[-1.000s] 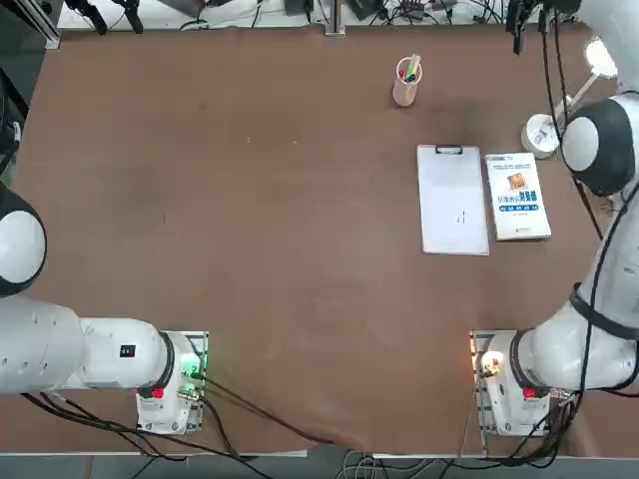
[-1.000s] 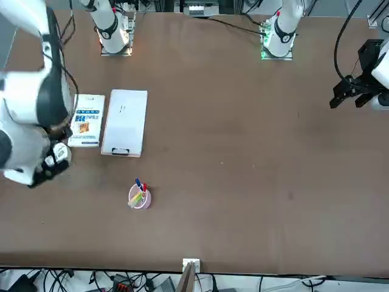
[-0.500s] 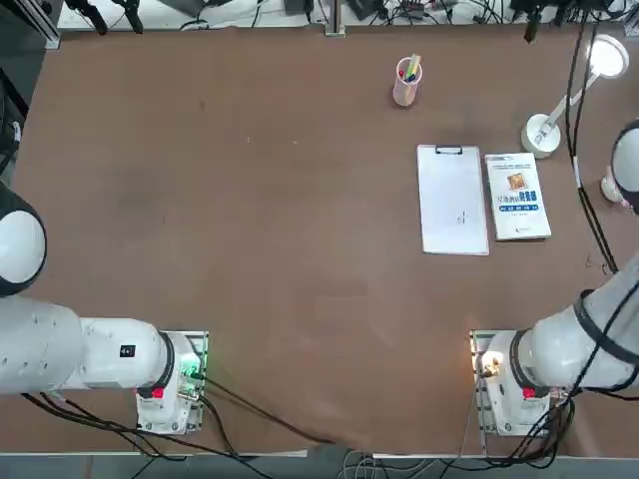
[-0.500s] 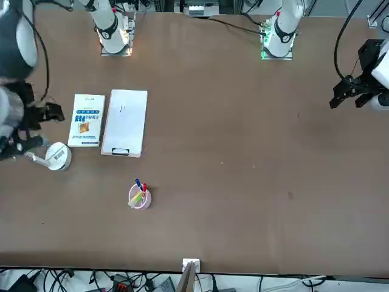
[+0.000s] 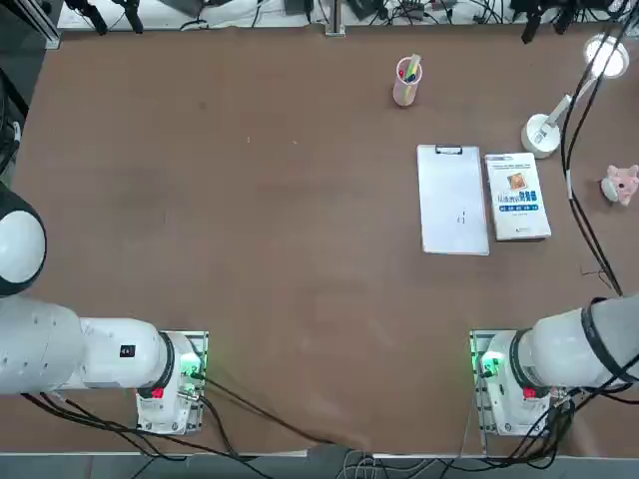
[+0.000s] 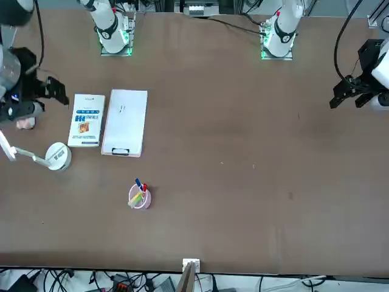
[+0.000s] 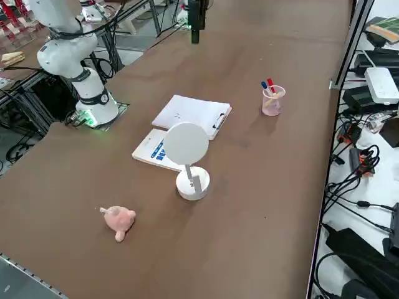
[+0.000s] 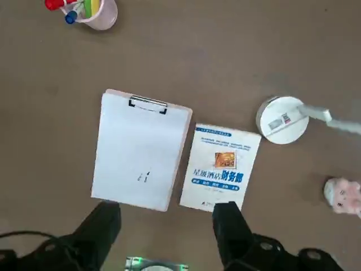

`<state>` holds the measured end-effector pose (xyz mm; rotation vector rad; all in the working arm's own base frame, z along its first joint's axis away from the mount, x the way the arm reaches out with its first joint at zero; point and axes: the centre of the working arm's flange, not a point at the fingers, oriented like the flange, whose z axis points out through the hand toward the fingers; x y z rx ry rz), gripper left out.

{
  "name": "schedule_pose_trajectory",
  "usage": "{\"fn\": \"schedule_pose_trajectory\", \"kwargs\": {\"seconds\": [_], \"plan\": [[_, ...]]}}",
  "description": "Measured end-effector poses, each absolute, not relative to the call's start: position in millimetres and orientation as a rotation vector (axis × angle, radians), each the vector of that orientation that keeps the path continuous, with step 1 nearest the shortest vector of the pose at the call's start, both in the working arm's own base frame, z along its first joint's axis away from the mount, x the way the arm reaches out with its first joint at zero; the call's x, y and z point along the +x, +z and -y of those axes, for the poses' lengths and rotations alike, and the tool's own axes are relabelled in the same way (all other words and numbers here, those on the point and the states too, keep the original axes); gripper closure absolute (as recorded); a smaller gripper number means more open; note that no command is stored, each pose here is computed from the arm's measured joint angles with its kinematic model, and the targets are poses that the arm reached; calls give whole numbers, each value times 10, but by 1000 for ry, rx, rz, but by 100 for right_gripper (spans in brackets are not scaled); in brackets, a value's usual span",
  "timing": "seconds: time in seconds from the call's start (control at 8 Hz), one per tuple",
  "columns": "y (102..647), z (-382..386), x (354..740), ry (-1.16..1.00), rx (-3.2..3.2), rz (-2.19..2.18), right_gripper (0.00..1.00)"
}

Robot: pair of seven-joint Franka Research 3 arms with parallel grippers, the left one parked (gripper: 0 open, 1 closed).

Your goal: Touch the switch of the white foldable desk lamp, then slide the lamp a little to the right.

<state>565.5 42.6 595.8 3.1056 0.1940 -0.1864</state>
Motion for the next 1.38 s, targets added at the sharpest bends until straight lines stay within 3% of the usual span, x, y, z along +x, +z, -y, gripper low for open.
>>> {"fn": "schedule_pose_trajectory", "kwargs": {"seconds": [0.62,1.38], "plan": [[6217,-385,5445,63,3111,-97,0],[6035,-316,5653,97,3141,23,0]]}}
